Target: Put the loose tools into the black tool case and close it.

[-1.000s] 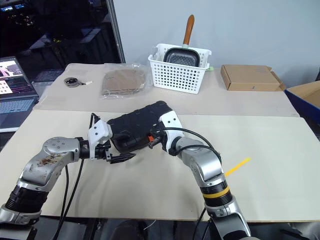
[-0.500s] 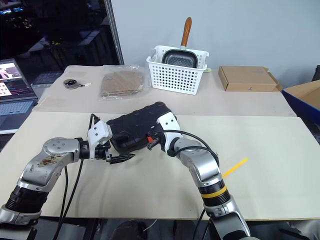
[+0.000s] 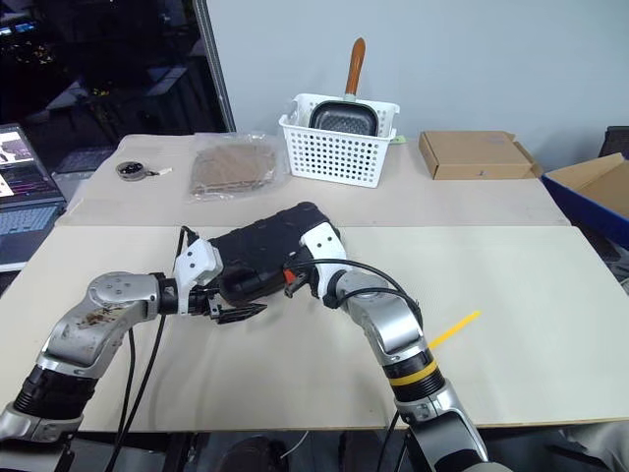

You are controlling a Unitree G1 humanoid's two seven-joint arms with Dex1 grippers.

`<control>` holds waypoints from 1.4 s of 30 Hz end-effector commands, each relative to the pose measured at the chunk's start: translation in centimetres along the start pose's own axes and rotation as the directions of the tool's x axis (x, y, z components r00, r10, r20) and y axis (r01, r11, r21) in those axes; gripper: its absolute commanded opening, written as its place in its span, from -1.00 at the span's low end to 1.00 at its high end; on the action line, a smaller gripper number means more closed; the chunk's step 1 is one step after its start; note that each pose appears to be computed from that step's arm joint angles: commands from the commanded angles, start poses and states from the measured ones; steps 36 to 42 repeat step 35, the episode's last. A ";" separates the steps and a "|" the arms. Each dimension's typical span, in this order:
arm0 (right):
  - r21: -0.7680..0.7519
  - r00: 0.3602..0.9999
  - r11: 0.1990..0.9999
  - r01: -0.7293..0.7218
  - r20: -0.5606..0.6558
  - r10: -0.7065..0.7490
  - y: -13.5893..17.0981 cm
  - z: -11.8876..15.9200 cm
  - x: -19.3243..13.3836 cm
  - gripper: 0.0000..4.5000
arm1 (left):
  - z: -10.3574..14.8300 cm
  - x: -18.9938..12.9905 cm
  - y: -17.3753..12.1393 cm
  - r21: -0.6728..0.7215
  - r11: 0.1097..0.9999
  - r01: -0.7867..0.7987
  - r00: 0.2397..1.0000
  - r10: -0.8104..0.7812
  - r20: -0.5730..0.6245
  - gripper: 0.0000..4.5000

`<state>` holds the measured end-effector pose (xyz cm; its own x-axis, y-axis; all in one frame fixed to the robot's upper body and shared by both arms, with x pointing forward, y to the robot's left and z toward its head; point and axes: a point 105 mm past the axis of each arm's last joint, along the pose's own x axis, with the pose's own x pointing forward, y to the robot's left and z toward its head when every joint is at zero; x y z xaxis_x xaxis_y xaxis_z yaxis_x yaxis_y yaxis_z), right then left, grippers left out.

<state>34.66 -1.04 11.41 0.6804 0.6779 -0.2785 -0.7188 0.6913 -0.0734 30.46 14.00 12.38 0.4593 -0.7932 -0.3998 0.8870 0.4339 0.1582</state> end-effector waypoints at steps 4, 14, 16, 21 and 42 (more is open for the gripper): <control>0.028 0.999 0.999 -0.020 -0.044 0.021 0.2 -2.4 0.3 -0.99 | -0.7 0.3 -0.4 -0.030 0.999 0.017 1.000 -0.018 -0.019 1.00; -0.108 0.925 0.986 -0.124 0.348 0.155 -1.1 3.2 -8.9 -0.63 | 4.1 -2.7 -0.3 -0.065 0.996 -0.058 0.955 0.074 0.286 1.00; -0.148 0.932 0.981 -0.128 0.321 0.170 -1.5 2.9 -10.5 -0.32 | 4.5 -3.6 -0.9 -0.092 0.994 -0.051 0.947 0.077 0.312 1.00; -0.227 0.964 0.961 -0.159 0.177 0.201 -3.1 0.8 -16.4 0.40 | 4.1 -7.2 -2.6 -0.152 0.984 -0.091 0.939 0.136 0.317 1.00; -0.238 0.981 0.960 -0.144 0.096 0.171 -4.4 -1.4 -21.7 0.98 | 0.0 -12.6 -5.4 -0.263 0.946 -0.187 0.958 0.235 0.165 1.00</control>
